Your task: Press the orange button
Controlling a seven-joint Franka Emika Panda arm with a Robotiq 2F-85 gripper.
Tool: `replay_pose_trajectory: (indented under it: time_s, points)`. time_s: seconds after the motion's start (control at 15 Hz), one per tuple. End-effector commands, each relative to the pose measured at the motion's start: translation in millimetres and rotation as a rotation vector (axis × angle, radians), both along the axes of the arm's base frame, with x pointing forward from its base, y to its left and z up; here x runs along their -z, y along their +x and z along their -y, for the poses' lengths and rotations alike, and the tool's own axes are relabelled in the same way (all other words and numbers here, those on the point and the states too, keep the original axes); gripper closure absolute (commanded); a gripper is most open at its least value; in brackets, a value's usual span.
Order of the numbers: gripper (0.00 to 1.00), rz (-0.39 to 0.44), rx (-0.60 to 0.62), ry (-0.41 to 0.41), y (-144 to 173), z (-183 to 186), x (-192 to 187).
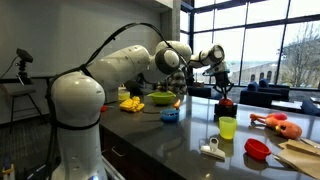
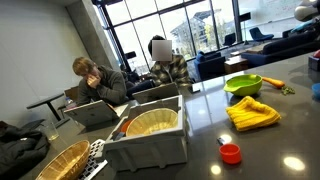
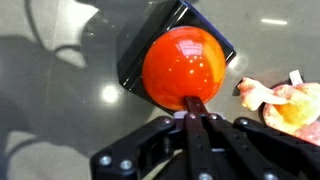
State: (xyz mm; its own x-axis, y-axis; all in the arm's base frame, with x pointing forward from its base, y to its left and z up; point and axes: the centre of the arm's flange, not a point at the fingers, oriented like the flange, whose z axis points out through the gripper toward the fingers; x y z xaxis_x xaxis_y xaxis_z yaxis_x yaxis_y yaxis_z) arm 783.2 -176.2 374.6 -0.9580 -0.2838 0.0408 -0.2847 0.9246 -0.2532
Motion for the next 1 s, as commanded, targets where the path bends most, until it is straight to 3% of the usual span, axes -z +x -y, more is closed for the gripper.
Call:
replay_pose_trajectory:
  time_s: [0.0, 0.47, 0.93]
  points:
    - [1.0, -0.035, 0.006, 0.01, 38, 3, 4]
    - [1.0, -0.026, 0.015, 0.011, 40, 5, 0]
    - [1.0, 0.058, 0.006, 0.031, 39, 5, -43]
